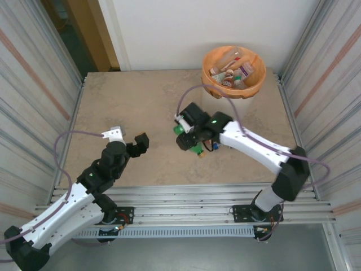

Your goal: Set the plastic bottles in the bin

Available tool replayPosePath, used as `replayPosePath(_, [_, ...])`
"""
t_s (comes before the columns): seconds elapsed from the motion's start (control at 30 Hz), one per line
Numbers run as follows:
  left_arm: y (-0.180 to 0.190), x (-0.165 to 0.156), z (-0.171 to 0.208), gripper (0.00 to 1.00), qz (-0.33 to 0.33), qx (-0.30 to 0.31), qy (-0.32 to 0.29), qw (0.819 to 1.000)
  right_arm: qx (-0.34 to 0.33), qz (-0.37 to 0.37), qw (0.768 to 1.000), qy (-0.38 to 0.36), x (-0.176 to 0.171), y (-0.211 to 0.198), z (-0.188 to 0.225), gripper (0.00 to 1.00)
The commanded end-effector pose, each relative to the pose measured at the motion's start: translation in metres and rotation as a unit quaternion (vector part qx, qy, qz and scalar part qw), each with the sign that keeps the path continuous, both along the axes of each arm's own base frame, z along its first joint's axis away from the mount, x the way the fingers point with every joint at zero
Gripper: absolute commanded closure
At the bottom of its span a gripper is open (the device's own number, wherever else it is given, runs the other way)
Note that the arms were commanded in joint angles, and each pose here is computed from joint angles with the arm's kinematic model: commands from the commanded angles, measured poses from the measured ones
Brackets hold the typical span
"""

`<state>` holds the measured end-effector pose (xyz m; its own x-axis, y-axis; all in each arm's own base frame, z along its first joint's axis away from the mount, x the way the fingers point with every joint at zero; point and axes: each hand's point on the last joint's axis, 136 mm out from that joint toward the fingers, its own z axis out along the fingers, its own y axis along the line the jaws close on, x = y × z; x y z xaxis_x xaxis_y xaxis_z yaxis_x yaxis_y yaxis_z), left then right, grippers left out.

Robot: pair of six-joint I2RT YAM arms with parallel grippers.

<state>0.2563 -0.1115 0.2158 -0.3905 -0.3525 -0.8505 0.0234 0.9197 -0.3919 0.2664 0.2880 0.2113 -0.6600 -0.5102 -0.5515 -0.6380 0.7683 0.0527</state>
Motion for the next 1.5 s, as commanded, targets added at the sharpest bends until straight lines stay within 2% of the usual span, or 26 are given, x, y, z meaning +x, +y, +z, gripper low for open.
replayPosePath(0.0, [0.007,0.001,0.0,0.01,0.02,-0.004,-0.007,1.0,0.059,-0.062,0.995,-0.043,0.017,-0.038,0.066,0.73])
replayPosePath(0.1, [0.006,0.002,0.0,0.01,0.017,-0.006,-0.007,1.0,0.121,-0.099,0.985,-0.079,0.038,-0.068,0.116,0.74])
replayPosePath(0.2, [0.004,0.003,0.001,0.01,0.015,-0.007,-0.006,1.0,0.152,-0.137,0.972,-0.115,0.064,-0.099,0.154,0.74])
replayPosePath(0.37, [0.001,0.005,0.002,0.01,0.01,-0.007,-0.003,1.0,0.178,-0.182,0.955,-0.155,0.111,-0.14,0.2,0.75])
replayPosePath(0.47, [-0.002,0.006,0.002,0.01,0.008,-0.007,-0.001,1.0,0.182,-0.203,0.949,-0.161,0.142,-0.157,0.21,0.75])
replayPosePath(0.7, [-0.003,0.008,0.002,0.01,0.008,-0.007,0.0,1.0,0.16,-0.224,0.947,-0.163,0.201,-0.168,0.203,0.75])
replayPosePath(0.9, [-0.003,0.009,0.001,0.01,0.009,-0.005,0.0,1.0,0.156,-0.224,0.95,-0.155,0.235,-0.161,0.185,0.74])
replayPosePath(1.1, [-0.003,0.01,-0.001,0.01,0.011,-0.004,0.003,1.0,0.154,-0.224,0.955,-0.122,0.248,-0.154,0.157,0.64])
replayPosePath(1.23, [-0.003,0.01,-0.003,0.01,0.012,-0.003,0.005,1.0,0.15,-0.224,0.957,-0.103,0.251,-0.148,0.143,0.61])
replayPosePath(1.37, [-0.003,0.01,-0.004,0.01,0.012,-0.004,0.006,1.0,0.146,-0.22,0.96,-0.093,0.251,-0.141,0.134,0.49])
replayPosePath(1.43, [-0.003,0.01,-0.002,0.01,0.012,-0.005,0.005,1.0,0.14,-0.221,0.961,-0.091,0.252,-0.14,0.13,0.39])
replayPosePath(1.47, [-0.003,0.01,-0.003,0.01,0.012,-0.005,0.005,1.0,0.137,-0.223,0.961,-0.091,0.252,-0.139,0.129,0.31])
